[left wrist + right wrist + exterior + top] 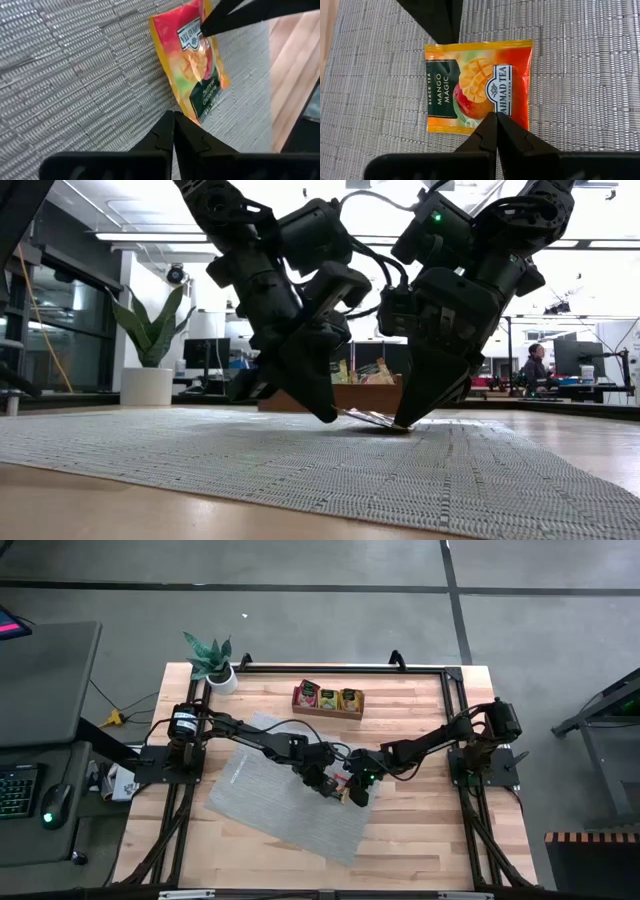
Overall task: Pick & Place Tea
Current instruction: Put the orange tea bag into the right section of the wooden organizer
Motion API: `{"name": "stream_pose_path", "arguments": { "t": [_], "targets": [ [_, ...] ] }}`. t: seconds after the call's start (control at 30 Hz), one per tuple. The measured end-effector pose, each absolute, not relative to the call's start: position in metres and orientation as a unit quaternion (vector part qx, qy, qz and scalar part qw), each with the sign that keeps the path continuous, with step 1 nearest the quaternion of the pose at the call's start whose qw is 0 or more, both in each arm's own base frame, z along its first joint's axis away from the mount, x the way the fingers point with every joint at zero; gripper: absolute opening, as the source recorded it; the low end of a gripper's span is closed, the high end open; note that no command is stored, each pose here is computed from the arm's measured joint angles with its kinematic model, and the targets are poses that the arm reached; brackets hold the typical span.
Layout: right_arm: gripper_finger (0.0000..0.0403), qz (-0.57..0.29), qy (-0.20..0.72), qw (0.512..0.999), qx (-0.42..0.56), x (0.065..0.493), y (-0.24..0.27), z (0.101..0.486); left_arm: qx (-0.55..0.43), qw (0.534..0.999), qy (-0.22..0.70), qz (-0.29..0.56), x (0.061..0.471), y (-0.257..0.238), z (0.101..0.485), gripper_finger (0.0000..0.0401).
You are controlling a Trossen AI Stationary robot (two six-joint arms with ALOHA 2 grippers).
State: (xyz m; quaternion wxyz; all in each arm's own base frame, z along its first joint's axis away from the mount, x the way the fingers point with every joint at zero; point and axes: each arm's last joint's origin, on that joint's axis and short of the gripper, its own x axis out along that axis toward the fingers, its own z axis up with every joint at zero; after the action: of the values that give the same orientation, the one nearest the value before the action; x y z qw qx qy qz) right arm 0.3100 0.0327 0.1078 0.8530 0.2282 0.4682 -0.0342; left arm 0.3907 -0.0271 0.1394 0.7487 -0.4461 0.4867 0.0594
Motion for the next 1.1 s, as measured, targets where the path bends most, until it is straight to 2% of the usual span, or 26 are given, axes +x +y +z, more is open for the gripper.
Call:
{"name": "stream_pose_path", "arguments": {
  "t": [0.13, 0.4, 0.6, 0.73, 0.9, 1.1],
  "targets": [
    [0.0, -0.034, 0.469, 0.853, 0.227, 0.31, 0.034, 0.108, -0.434, 0.747, 0.502, 0.048, 0.388, -0.022, 0.138, 0.0035],
    [0.0, -0.034, 0.469, 0.853, 0.227, 0.31, 0.034, 0.107, -0.441, 0.73, 0.522, -0.016, 0.387, -0.021, 0.139, 0.0165],
    [0.0, -0.036, 0.467, 0.854, 0.225, 0.31, 0.033, 0.107, -0.45, 0.73, 0.514, -0.003, 0.388, -0.021, 0.139, 0.0239],
    [0.0, -0.036, 0.46, 0.858, 0.225, 0.311, 0.034, 0.108, -0.468, 0.734, 0.491, 0.011, 0.392, -0.02, 0.142, 0.0257],
    [0.0, -0.037, 0.454, 0.861, 0.225, 0.312, 0.033, 0.108, -0.483, 0.736, 0.473, 0.044, 0.394, -0.019, 0.143, 0.026],
    [0.0, -0.038, 0.452, 0.862, 0.226, 0.313, 0.033, 0.108, -0.507, 0.728, 0.46, 0.032, 0.398, -0.02, 0.145, 0.026]
  ]
}}
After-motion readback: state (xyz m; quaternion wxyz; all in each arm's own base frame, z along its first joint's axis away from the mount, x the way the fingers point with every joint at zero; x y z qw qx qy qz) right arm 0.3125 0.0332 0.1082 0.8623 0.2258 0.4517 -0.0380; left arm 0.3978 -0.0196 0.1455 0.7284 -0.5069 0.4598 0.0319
